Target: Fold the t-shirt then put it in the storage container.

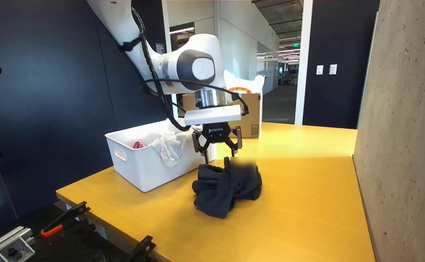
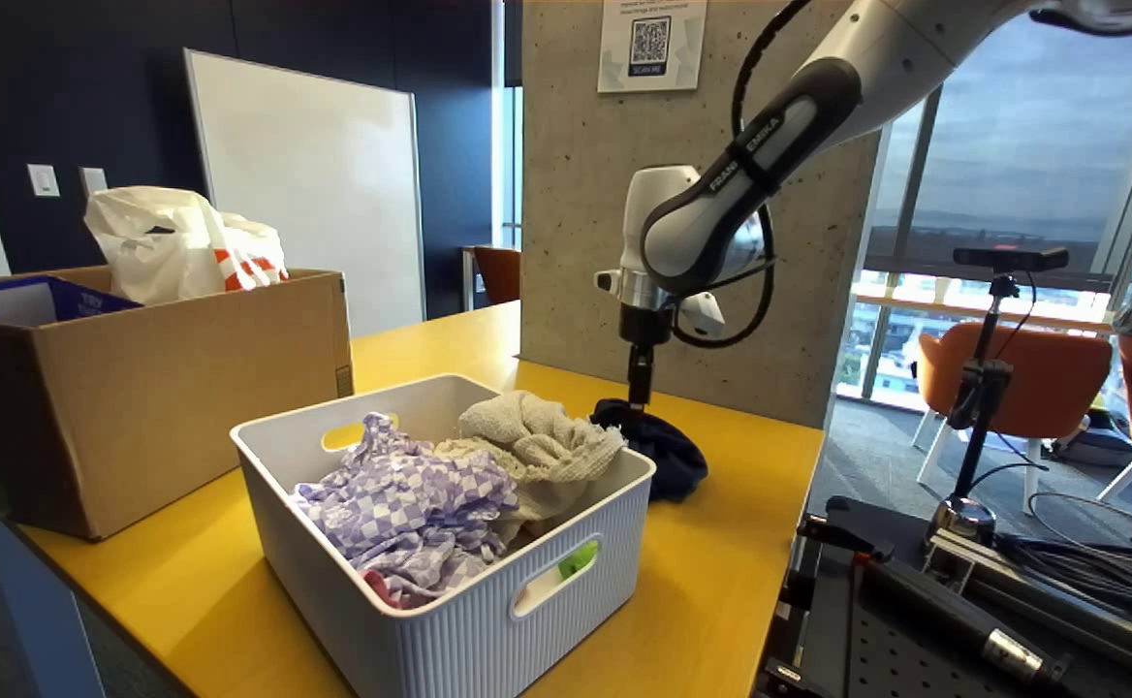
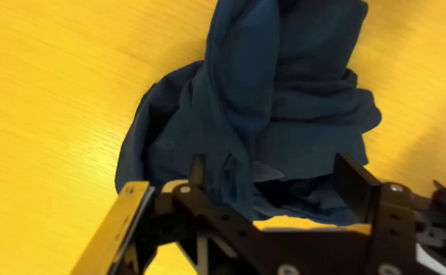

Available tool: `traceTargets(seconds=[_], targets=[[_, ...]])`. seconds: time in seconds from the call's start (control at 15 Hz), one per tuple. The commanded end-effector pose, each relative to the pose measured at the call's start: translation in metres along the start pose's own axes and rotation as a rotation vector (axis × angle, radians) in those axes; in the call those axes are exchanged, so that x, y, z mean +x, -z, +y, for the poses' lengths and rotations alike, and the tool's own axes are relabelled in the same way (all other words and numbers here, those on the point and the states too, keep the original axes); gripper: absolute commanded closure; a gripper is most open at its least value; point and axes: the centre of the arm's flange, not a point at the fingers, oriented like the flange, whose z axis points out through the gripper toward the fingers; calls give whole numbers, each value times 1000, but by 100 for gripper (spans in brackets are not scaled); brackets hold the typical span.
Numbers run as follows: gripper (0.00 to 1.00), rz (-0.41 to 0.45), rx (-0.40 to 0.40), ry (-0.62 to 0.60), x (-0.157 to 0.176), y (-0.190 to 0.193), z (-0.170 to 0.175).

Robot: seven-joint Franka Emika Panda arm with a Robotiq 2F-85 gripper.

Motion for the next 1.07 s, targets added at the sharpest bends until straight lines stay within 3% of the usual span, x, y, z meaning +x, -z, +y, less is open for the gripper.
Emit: traceTargets(seconds=[0.0,0.4,1.0], targets=[[0,28,8,-29,-47,24,-17],[0,16,27,-70,-48,5,13],[0,-17,68,-30,26,-80,36]])
